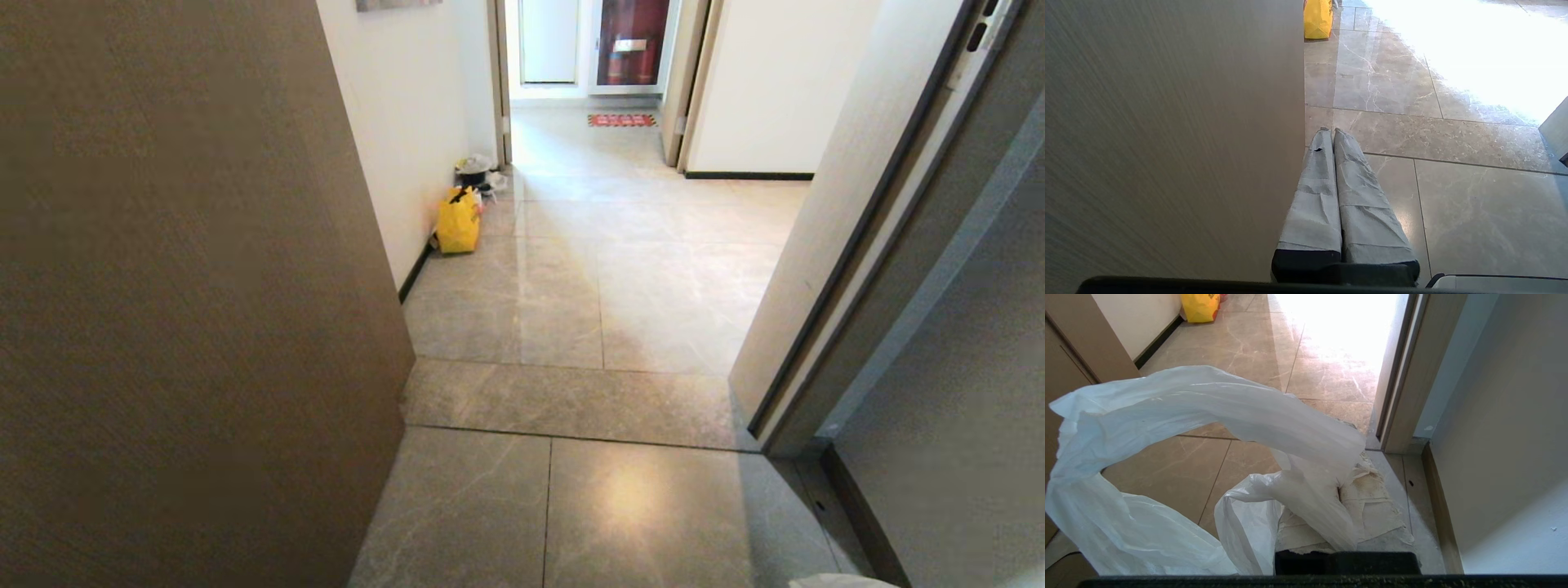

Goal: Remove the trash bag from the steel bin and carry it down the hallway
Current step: Put the trash bag at the door

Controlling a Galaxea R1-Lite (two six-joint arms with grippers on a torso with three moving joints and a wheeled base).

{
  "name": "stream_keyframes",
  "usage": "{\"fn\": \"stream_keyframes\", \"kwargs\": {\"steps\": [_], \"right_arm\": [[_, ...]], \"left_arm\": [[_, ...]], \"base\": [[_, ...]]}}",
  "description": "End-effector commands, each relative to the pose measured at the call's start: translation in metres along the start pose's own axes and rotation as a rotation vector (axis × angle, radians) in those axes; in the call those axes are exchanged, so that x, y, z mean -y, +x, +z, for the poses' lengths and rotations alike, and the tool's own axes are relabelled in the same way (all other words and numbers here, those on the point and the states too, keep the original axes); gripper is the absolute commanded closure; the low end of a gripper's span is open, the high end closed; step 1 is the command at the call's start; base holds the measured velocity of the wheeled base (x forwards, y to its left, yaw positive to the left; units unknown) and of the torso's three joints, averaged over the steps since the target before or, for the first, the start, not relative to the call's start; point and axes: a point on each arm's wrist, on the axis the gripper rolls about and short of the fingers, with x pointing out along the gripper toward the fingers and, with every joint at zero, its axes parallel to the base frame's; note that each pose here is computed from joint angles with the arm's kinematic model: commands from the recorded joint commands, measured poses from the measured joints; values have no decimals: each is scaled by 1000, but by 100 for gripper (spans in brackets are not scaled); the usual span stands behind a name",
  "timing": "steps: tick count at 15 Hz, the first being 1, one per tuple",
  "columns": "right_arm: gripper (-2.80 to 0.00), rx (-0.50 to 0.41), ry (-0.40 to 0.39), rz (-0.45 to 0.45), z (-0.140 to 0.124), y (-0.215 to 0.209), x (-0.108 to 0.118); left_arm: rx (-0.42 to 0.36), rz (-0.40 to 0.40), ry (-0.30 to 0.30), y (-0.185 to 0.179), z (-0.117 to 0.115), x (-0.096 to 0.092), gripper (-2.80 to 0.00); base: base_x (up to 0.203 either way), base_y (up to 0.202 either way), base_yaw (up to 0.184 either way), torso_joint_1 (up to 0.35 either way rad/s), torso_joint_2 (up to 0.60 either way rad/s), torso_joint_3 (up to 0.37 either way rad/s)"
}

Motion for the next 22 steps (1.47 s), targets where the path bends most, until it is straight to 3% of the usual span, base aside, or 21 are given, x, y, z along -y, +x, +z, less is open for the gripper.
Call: {"fn": "stream_keyframes", "kwargs": {"steps": [1,13,18,22], "right_arm": [[0,-1,0,2,0,0,0],[0,0,0,0,0,0,0],[0,-2,0,0,0,0,0],[0,0,0,2,0,0,0]], "left_arm": [[0,0,0,0,0,0,0],[-2,0,-3,0,0,0,0],[-2,0,-2,0,0,0,0],[-2,0,-2,0,0,0,0]], "base": [[0,0,0,0,0,0],[0,0,0,0,0,0],[0,-149,8,3,2,2],[0,-22,0,3,1,0]]}}
